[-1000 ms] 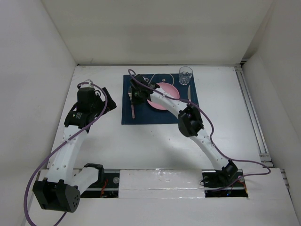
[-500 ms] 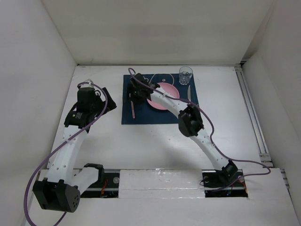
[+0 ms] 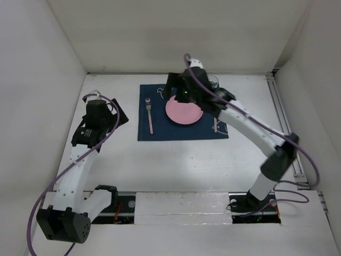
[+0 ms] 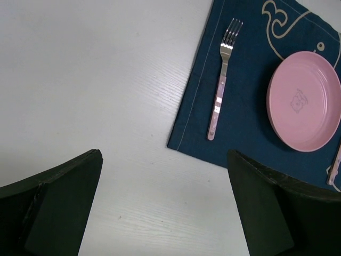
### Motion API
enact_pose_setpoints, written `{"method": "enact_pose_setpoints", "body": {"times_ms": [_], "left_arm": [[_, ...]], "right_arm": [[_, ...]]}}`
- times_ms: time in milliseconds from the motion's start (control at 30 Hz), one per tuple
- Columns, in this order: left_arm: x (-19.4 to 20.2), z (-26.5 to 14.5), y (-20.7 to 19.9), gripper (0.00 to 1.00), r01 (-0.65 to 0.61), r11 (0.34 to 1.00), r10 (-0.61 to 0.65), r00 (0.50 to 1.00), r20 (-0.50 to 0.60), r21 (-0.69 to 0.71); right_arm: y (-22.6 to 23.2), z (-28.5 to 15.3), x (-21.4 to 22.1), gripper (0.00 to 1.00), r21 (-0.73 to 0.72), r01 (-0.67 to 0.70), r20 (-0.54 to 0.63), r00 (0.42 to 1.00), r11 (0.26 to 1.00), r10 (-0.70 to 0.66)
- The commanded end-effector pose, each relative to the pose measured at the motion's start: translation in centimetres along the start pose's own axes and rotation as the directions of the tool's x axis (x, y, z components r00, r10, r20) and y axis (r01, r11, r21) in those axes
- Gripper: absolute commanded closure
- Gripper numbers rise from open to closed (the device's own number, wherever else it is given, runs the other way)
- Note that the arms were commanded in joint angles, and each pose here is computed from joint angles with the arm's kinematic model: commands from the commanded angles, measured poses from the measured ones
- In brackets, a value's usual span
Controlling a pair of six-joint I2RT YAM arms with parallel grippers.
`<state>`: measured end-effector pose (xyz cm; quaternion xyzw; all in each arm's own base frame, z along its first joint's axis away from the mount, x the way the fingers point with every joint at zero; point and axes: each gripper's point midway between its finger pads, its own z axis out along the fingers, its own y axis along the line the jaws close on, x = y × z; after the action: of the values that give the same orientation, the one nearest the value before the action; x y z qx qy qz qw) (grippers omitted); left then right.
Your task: Set the dinner table for one person
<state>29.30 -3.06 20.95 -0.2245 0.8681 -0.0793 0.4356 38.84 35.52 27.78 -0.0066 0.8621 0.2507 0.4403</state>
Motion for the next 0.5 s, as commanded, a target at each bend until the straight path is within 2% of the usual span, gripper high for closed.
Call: {"method": "enact_pose_setpoints", "body": {"times_ms": [0, 100, 133, 200, 267, 333, 367, 467], "left_arm": [[-2.5, -1.8, 0.4, 0.00, 0.037, 0.999, -0.034, 0.993, 0.114, -0.022], [-3.1, -3.1, 1.1, 0.00, 0.072, 0.996, -0.064, 0.987, 0.146, -0.046], [-3.4, -3.5, 1.2, 0.00, 0.090, 0.995, -0.080, 0.983, 0.165, -0.049], [-3.9, -4.7, 1.5, 0.00, 0.113, 0.992, -0.101, 0.975, 0.198, -0.048], [-4.4, -5.6, 1.7, 0.00, 0.133, 0.990, -0.119, 0.967, 0.224, -0.048], [-4.7, -6.7, 2.4, 0.00, 0.142, 0.988, -0.121, 0.960, 0.254, -0.064], [-5.1, -7.1, 2.5, 0.00, 0.146, 0.987, -0.122, 0.956, 0.265, -0.071], [-5.7, -9.1, 3.2, 0.00, 0.155, 0.983, -0.121, 0.949, 0.293, -0.098]], "right_arm": [[-3.1, -8.1, -4.2, 0.00, 0.094, 0.029, 0.196, 0.980, 0.995, -0.047], [-9.0, -12.1, -4.8, 0.00, 0.283, -0.012, 0.241, 0.969, 0.959, -0.059], [-11.3, -15.0, -5.3, 0.00, 0.325, -0.036, 0.257, 0.965, 0.945, -0.052], [-14.9, -17.1, -4.0, 0.00, 0.407, -0.048, 0.248, 0.967, 0.912, -0.060], [-18.3, -20.8, -3.3, 0.00, 0.456, -0.090, 0.282, 0.958, 0.885, -0.048], [-20.0, -23.2, -2.9, 0.00, 0.472, -0.114, 0.310, 0.950, 0.874, -0.044], [-21.0, -25.8, -2.9, 0.00, 0.472, -0.151, 0.354, 0.935, 0.869, -0.030], [-22.2, -28.6, -1.8, 0.00, 0.473, -0.151, 0.352, 0.936, 0.868, -0.029]]}}
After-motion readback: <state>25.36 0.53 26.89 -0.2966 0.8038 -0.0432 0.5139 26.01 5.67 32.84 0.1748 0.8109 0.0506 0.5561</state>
